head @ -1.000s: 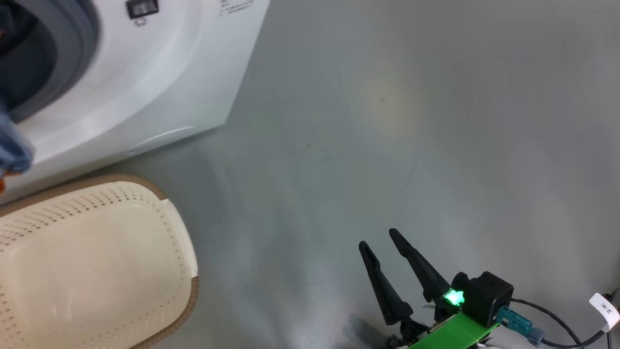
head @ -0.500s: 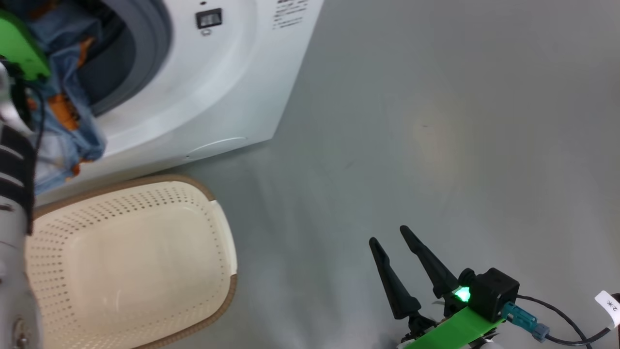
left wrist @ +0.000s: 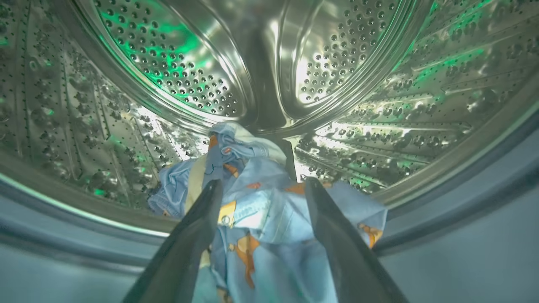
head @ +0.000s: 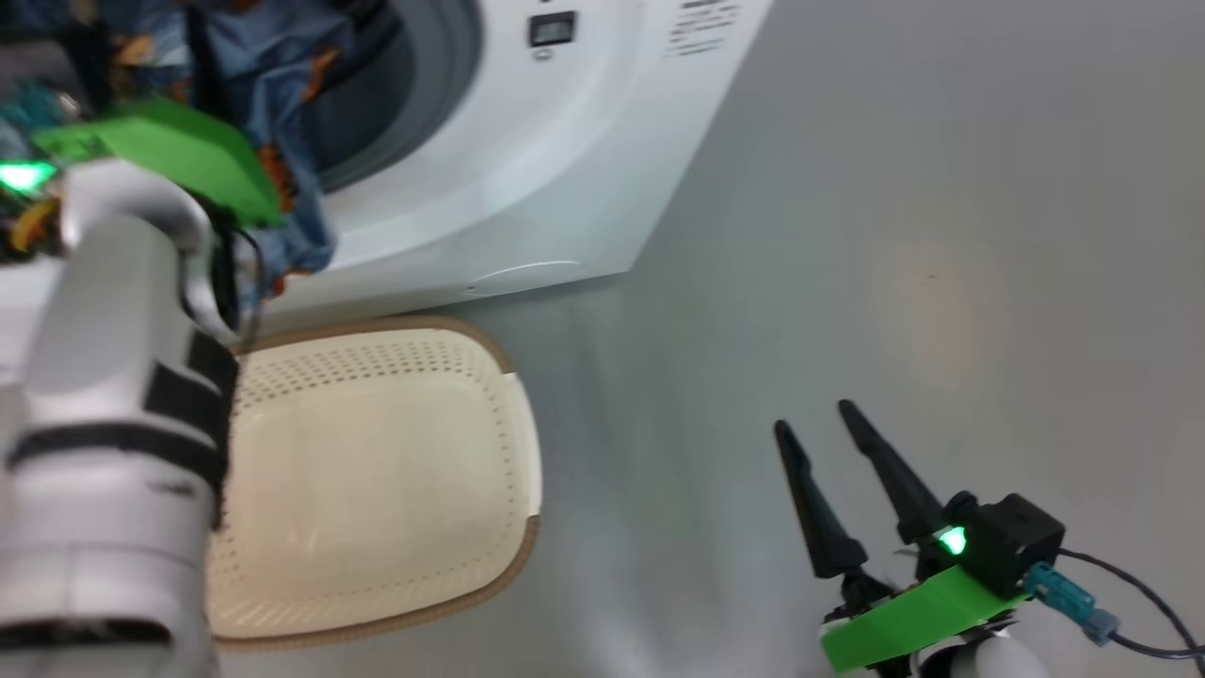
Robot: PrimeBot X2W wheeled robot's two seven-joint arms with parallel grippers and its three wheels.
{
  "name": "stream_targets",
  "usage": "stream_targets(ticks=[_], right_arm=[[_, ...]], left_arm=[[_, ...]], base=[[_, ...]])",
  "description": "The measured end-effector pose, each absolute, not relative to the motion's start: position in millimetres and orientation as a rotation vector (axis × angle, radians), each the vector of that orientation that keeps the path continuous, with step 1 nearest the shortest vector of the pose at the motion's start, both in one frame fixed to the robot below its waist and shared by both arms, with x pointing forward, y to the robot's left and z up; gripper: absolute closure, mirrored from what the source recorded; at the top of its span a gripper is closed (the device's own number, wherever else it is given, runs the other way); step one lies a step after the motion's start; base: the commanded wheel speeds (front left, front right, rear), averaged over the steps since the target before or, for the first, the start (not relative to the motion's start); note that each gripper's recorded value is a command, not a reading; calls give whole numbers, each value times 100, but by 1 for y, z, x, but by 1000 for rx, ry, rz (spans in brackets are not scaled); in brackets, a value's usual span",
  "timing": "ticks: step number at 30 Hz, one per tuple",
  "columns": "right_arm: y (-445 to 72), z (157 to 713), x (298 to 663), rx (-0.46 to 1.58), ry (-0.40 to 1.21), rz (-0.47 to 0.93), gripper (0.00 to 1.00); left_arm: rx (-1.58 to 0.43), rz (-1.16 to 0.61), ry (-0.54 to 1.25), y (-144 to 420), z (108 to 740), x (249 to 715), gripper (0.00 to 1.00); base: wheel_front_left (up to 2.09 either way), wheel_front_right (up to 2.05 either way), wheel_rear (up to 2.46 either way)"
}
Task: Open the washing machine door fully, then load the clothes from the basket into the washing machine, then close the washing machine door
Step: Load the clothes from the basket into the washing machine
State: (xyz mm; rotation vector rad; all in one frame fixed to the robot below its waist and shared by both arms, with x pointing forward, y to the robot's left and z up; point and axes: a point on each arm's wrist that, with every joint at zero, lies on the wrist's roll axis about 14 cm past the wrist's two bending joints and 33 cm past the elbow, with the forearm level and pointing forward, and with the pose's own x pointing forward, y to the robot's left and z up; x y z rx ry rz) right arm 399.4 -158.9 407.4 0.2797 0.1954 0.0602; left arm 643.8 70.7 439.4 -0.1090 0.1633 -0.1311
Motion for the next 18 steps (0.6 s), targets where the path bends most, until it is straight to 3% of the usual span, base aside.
stream_targets(ticks=[18], right_arm=[[-163, 418, 420, 203, 139, 77, 0]], left_arm=[[-190, -31, 152, 126, 410, 536, 0]], base=[[0, 0, 0]])
